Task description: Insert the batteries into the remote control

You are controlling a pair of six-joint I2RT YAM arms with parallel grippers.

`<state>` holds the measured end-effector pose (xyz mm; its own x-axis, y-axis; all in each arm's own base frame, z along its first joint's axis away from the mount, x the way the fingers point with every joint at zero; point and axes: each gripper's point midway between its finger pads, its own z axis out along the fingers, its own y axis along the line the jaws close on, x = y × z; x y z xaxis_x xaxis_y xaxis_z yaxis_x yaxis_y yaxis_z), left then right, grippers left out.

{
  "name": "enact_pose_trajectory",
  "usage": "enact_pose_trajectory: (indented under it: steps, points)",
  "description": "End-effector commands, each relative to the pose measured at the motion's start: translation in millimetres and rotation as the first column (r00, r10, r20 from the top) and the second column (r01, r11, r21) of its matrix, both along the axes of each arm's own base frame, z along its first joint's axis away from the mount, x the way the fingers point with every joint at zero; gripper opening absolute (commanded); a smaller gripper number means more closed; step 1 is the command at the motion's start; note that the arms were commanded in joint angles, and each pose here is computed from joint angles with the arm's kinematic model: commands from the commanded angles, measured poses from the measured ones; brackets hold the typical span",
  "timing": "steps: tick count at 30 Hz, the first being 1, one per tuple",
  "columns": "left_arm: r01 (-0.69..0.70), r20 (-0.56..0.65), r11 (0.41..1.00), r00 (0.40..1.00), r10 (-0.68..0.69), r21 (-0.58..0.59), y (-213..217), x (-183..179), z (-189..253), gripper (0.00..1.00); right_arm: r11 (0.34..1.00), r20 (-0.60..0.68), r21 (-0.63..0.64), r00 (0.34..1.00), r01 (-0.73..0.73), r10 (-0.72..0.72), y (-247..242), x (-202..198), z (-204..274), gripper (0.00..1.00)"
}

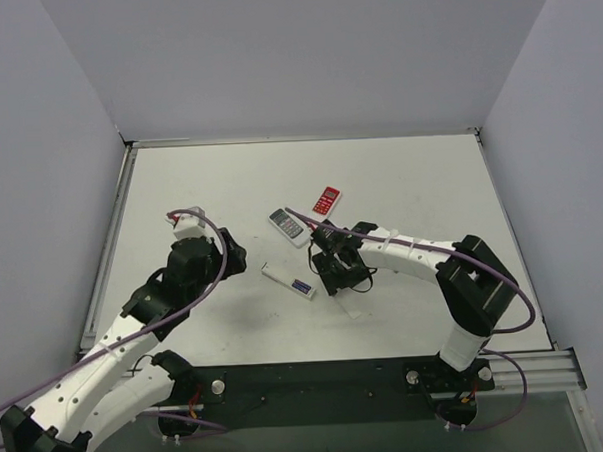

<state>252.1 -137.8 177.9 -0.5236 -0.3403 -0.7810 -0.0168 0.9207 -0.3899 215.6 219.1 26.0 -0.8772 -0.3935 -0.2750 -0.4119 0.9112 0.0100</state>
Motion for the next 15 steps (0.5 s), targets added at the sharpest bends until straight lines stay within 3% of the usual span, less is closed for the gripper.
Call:
enact_pose_trajectory:
  steps: [1, 9, 15]
  points:
    - [-0.081, 0.06, 0.994, 0.995, 0.077, 0.07, 33.9, -9.2, 16.7, 0.85, 0.996, -0.011, -0.086, 0.999, -0.032, 0.031, -6.4, 3.8, 0.1, 0.48]
    - [-0.175, 0.194, 0.98, 0.969, 0.154, 0.098, 73.1, -24.8, 48.9, 0.88, 0.99, -0.067, -0.127, 0.996, -0.064, 0.055, -5.6, 1.5, -18.0, 0.44]
    - [-0.23, 0.263, 0.962, 0.947, 0.186, 0.145, 97.7, -35.1, 70.4, 0.88, 0.988, -0.152, -0.118, 0.985, -0.099, 0.081, -3.6, -10.2, -30.6, 0.3]
